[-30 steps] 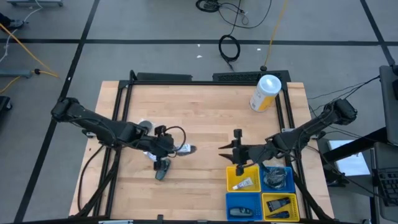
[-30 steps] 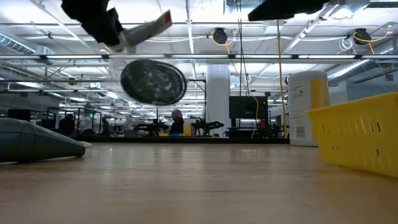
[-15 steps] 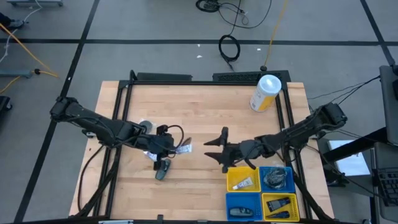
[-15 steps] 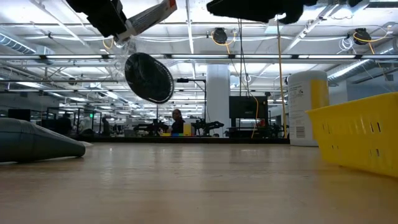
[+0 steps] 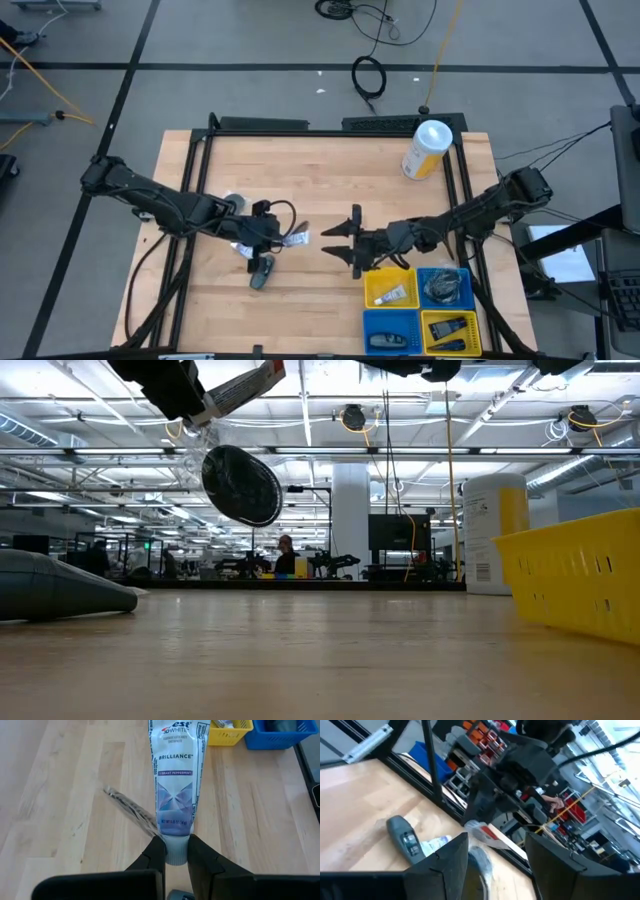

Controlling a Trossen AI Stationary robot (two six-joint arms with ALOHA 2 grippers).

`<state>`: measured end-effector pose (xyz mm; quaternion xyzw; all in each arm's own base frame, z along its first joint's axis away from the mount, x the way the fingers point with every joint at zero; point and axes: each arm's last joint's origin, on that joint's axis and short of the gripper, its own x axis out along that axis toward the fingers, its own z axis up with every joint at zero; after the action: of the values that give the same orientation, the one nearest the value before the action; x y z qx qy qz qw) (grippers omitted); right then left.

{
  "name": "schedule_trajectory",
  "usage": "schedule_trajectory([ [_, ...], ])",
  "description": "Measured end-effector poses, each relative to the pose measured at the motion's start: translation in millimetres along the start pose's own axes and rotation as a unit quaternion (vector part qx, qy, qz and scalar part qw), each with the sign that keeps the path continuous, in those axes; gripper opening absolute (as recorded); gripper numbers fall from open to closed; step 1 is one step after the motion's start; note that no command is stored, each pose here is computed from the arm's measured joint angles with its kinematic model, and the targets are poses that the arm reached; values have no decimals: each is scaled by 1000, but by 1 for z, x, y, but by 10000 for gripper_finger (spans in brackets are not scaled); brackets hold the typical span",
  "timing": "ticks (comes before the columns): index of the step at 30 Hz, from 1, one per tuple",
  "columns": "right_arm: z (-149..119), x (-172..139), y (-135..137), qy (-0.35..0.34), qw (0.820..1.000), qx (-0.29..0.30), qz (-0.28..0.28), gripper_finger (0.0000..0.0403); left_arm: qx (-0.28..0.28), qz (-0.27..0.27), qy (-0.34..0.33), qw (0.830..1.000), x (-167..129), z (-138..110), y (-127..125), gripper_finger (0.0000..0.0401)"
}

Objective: Pick & Place Travel size toiletries
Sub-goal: Put the white toothpaste into the top yellow bin

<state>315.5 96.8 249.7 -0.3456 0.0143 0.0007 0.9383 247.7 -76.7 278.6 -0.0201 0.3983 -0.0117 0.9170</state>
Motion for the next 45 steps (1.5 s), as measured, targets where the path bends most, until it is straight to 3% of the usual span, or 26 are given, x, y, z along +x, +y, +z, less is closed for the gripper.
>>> schedule_trajectory([
  [17,-7,12,-12,11,1000,-7,12,183,-18,-8,4,1000,2,3,10,37],
  [23,-20,32,-5,24,999,-28,20,183,-20,-8,5,1000,2,3,11,37],
  [31,-17,56,-3,42,997,-58,12,179,-19,-22,9,1000,2,2,11,37],
  [35,-18,57,-2,52,996,-67,6,147,-20,-27,11,999,2,2,10,37],
  [43,-20,54,0,94,993,-76,10,18,-20,-28,15,999,2,1,11,37],
  [45,-19,54,2,93,992,-78,12,8,-19,-28,16,999,2,1,10,37],
])
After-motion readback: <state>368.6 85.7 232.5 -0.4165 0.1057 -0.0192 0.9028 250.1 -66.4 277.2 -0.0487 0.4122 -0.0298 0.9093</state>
